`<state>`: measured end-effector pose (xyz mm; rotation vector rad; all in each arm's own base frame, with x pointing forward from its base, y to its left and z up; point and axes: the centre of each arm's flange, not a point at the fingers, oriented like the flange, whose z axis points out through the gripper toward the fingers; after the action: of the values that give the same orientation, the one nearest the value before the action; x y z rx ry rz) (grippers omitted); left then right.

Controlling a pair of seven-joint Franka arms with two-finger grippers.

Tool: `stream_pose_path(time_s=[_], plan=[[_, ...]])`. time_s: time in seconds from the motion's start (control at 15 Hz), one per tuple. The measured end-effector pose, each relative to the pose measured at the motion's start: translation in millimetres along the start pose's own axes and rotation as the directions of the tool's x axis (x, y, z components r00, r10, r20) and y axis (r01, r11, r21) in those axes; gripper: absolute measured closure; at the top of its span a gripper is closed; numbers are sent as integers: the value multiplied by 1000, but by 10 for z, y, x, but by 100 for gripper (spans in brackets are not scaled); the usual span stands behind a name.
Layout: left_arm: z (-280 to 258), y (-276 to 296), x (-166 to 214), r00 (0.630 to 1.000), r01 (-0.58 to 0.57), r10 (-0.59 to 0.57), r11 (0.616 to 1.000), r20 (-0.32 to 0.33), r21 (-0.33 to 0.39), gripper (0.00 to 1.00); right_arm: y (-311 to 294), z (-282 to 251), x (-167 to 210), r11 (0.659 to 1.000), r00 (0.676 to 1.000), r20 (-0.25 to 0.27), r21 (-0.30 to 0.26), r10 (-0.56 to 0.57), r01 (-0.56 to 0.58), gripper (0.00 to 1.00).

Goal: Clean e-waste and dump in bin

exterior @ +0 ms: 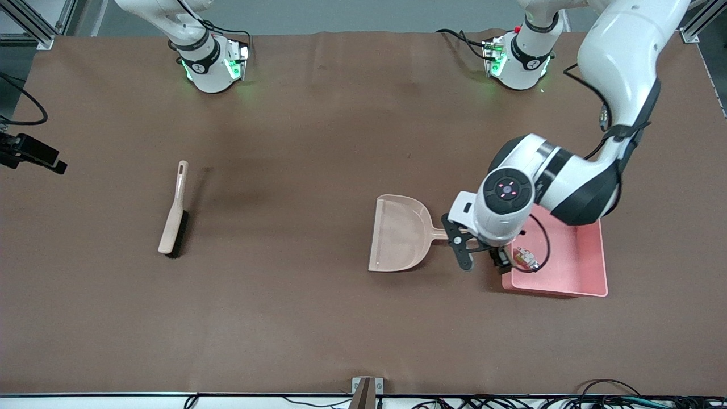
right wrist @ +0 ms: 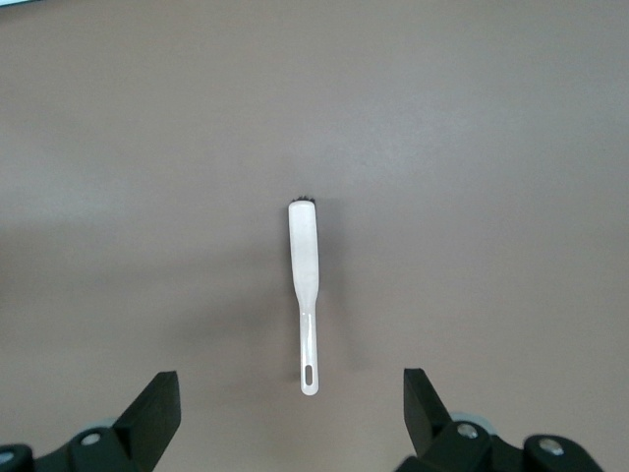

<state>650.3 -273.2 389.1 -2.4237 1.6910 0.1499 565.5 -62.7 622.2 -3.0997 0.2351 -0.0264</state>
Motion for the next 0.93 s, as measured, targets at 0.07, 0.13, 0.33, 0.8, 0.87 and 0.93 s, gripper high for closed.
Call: stream_pose_path(time_s=[0.07, 0.13, 0.33, 0.8, 0.87, 0.93], plan=[[-191, -30, -107, 997, 81, -81, 997, -15, -6, 0, 0, 1, 0, 1000, 1000, 0, 0, 0, 0, 0], [-372, -61, -224, 983, 180, -180, 984, -32, -15, 0, 0, 1, 0, 1000, 1000, 0, 0, 0, 0, 0], [-652, -142, -463, 872, 485, -486, 874, -51, -41, 0, 1, 1, 0, 1000, 1000, 0, 0, 0, 0, 0], [-1002, -627, -1428, 638, 760, -769, 638, -50, -122, 0, 1, 3, 1, 1000, 1000, 1, 0, 0, 0, 0], [-1079, -676, -1669, 607, 787, -794, 606, -28, -121, 0, 1, 3, 1, 1000, 1000, 1, 0, 0, 0, 0], [-1153, -691, -1863, 581, 808, -814, 578, -6, -116, 0, 1, 3, 1, 1000, 1000, 1, 0, 0, 0, 0]])
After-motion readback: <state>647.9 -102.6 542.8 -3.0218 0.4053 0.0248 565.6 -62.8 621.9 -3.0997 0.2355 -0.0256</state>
